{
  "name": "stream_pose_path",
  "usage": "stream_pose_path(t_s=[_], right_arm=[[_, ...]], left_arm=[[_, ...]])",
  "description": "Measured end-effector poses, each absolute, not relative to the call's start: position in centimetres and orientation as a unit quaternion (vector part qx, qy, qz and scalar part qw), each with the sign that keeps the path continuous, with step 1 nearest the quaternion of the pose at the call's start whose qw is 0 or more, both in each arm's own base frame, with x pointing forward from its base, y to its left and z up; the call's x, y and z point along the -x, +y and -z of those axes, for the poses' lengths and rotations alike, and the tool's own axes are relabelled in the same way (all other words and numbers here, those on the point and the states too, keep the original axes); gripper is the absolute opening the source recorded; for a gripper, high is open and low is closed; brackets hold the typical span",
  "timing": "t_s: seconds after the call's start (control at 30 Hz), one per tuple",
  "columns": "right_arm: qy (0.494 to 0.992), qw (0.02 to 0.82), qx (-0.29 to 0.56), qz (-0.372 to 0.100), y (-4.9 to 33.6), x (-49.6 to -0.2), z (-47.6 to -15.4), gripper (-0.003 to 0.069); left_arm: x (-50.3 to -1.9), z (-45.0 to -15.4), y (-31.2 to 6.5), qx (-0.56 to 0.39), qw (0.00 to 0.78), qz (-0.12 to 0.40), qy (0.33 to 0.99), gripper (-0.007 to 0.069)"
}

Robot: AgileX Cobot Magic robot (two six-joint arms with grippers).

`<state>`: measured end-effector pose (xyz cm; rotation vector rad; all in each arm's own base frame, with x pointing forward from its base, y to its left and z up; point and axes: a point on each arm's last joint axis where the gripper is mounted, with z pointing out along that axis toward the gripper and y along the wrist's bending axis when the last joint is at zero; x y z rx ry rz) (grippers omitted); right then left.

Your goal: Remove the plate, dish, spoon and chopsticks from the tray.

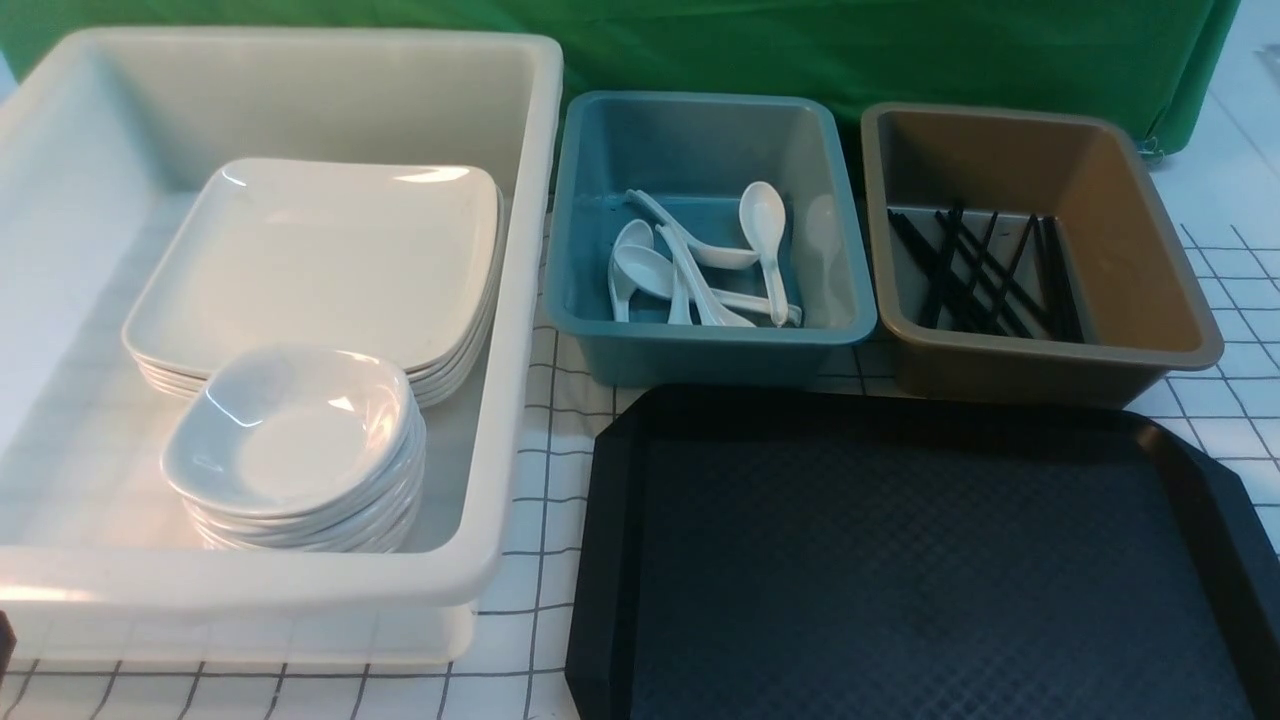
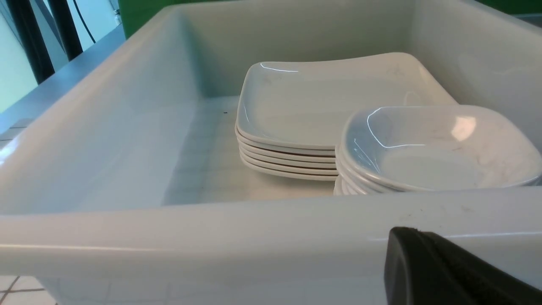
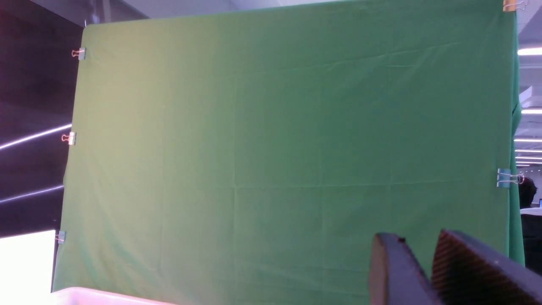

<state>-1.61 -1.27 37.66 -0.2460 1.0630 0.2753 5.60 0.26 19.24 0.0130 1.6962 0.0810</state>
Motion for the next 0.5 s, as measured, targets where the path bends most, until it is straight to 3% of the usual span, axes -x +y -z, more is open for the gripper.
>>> stream_pose_path(t_s=[0.5], right_arm=[[0.504,0.846,0.117,-0.130,-1.27,1.61,-37.67,0.0198]], left_arm=[[-5.60,-19.24,0.26,-0.006,0.661,-0.036,0.750,0.0005]])
